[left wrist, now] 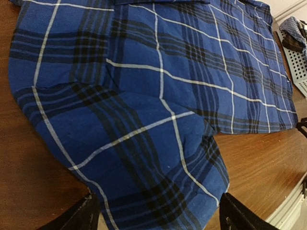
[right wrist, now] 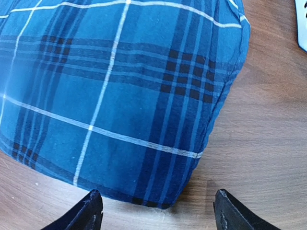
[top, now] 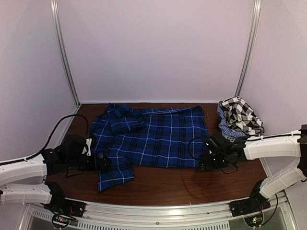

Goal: Fold and stack the long sleeve shirts
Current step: Pick up the flattened shirt from the center of the board, then fold the flattened shirt at the center of the board.

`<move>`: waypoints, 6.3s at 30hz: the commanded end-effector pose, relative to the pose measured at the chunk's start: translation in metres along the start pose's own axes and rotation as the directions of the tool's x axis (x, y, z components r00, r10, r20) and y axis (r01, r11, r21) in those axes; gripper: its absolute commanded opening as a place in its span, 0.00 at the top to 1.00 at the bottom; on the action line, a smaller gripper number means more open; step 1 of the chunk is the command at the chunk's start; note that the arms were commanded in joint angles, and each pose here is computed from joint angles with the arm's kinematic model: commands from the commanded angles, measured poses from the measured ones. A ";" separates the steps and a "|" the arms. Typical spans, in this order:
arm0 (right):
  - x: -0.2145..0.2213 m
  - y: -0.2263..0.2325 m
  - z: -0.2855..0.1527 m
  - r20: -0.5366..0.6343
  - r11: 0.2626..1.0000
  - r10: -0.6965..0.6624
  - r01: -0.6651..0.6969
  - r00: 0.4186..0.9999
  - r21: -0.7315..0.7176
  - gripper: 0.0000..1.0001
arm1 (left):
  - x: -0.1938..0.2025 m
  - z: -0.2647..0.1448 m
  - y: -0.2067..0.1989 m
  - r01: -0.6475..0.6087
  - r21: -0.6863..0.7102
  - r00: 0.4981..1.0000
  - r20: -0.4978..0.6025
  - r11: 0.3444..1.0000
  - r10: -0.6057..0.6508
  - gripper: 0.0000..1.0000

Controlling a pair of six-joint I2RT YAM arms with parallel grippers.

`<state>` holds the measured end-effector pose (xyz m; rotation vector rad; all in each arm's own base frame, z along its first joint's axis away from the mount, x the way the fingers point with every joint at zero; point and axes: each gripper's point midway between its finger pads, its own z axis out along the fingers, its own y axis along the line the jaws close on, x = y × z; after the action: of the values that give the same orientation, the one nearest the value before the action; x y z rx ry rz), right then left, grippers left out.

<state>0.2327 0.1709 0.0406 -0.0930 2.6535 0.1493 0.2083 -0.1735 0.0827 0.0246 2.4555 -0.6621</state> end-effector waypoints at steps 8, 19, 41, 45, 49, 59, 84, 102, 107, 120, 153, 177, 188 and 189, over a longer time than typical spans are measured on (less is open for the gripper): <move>0.001 -0.018 0.028 -0.024 0.999 0.023 -0.022 0.999 0.047 0.56 | -0.024 0.014 0.019 0.013 -0.134 0.999 0.050 0.991 -0.007 0.12; -0.006 -0.051 -0.001 0.016 0.989 0.097 -0.098 0.995 0.114 1.00 | -0.015 0.014 0.023 0.033 -0.130 0.999 0.025 0.991 -0.030 0.11; -0.049 -0.080 -0.020 0.143 0.966 0.200 -0.219 0.969 0.134 1.00 | -0.004 0.036 0.012 0.017 -0.029 0.998 -0.061 0.999 -0.019 0.24; -0.046 -0.075 -0.012 0.119 0.971 0.197 -0.211 0.973 0.115 1.00 | 0.000 0.044 0.009 0.021 0.000 0.997 -0.081 1.000 -0.021 0.34; -0.042 -0.071 -0.007 0.109 0.973 0.203 -0.213 0.973 0.087 1.00 | -0.003 0.044 0.011 0.026 -0.007 0.997 -0.068 1.000 -0.026 0.42; -0.035 -0.072 0.000 0.093 0.975 0.195 -0.203 0.976 0.089 1.00 | -0.006 0.046 0.024 0.050 0.003 0.998 -0.042 0.999 -0.050 0.74; -0.058 -0.095 -0.007 0.142 0.965 0.201 -0.221 0.969 0.142 1.00 | -0.042 0.017 0.024 -0.010 -0.104 1.000 -0.004 0.995 0.010 0.93; -0.058 -0.082 0.007 0.109 0.975 0.200 -0.209 0.974 0.076 1.00 | -0.011 0.021 0.010 0.077 0.110 0.996 0.027 0.991 -0.080 0.20; -0.059 -0.077 0.007 0.108 0.977 0.200 -0.206 0.974 0.048 1.00 | -0.022 0.032 0.000 0.067 0.157 0.997 0.035 0.985 -0.073 0.27; -0.056 -0.072 0.006 0.100 0.979 0.199 -0.202 0.975 0.019 1.00 | -0.037 0.042 -0.018 0.045 0.243 0.998 0.035 0.969 -0.055 0.73; -0.185 -0.090 0.037 0.122 0.984 0.113 -0.128 0.986 0.122 1.00 | -0.150 0.078 0.000 0.161 0.349 0.987 -0.034 0.923 -0.159 1.00; -0.216 -0.104 0.089 0.065 0.983 0.131 -0.138 0.989 0.121 0.91 | -0.183 0.120 0.024 0.309 0.391 0.944 -0.017 0.867 -0.329 0.98; -0.219 -0.107 0.085 0.071 0.983 0.129 -0.137 0.989 0.124 0.76 | -0.186 0.129 0.032 0.316 0.354 0.942 -0.010 0.880 -0.335 0.89; -0.222 -0.106 0.080 0.083 0.983 0.127 -0.136 0.988 0.121 0.74 | -0.184 0.130 0.034 0.317 0.346 0.942 -0.008 0.883 -0.334 0.89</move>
<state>0.4687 0.0887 0.0504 0.1206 2.6152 0.0346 0.4264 -0.1856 0.0776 -0.2787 2.3116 -1.2528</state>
